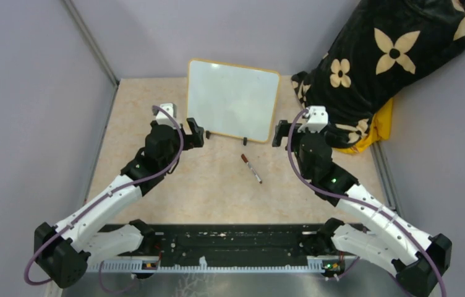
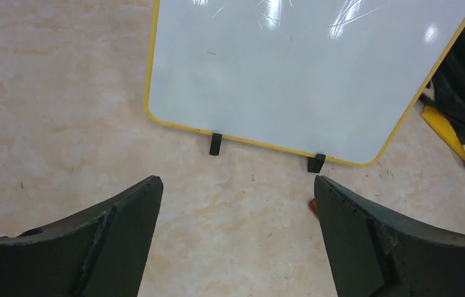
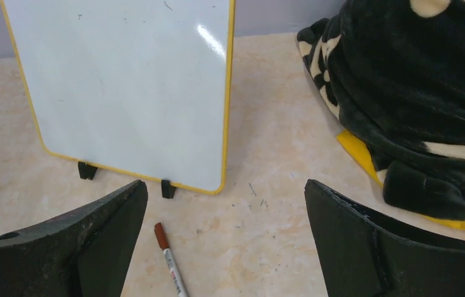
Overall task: Write a sentence on the whiteboard
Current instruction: Move the whiteboard stand to the center of the board.
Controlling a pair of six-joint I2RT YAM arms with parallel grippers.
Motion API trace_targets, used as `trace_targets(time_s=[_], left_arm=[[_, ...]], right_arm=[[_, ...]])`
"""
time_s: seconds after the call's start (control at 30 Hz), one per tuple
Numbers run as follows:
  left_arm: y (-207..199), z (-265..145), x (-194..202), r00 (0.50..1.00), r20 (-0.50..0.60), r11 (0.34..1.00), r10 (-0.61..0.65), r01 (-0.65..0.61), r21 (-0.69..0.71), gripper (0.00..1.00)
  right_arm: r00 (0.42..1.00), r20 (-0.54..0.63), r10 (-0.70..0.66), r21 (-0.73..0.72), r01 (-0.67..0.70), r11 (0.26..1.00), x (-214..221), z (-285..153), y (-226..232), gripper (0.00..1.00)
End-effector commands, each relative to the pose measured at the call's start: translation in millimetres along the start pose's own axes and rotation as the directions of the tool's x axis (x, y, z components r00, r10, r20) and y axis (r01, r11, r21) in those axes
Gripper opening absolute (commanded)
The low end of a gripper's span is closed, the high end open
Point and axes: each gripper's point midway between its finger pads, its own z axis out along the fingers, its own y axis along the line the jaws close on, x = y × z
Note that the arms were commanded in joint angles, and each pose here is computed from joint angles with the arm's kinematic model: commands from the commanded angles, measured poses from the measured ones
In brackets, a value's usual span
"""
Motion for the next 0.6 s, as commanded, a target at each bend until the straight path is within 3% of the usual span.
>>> trace_targets(time_s=[0.0, 0.27, 0.4, 0.57], left_arm=[[-9, -7, -16, 0.998, 0.046, 0.998, 0.039, -0.042, 0.053, 0.99], [-20, -15, -16, 0.994, 0.082, 0.986, 0.070, -0.081, 0.148, 0.99], [-23, -20, -18, 0.991, 0.108, 0.977, 0.079, -0.098, 0.187, 0.99], [-24, -26, -22, 0.986, 0.153, 0.972, 0.073, -0.105, 0.210, 0.99]], right_arm=[[0.999, 0.037, 0.004, -0.035, -0.003, 0.999, -9, 1, 7, 0.99], [0.999, 0.033, -0.014, -0.131, 0.019, 0.991, -12, -4, 22, 0.98], [0.996, 0.003, -0.091, -0.238, 0.089, 0.967, -4, -10, 39, 0.91], [0.949, -0.076, -0.307, -0.204, 0.287, 0.936, 35, -15, 65, 0.90]])
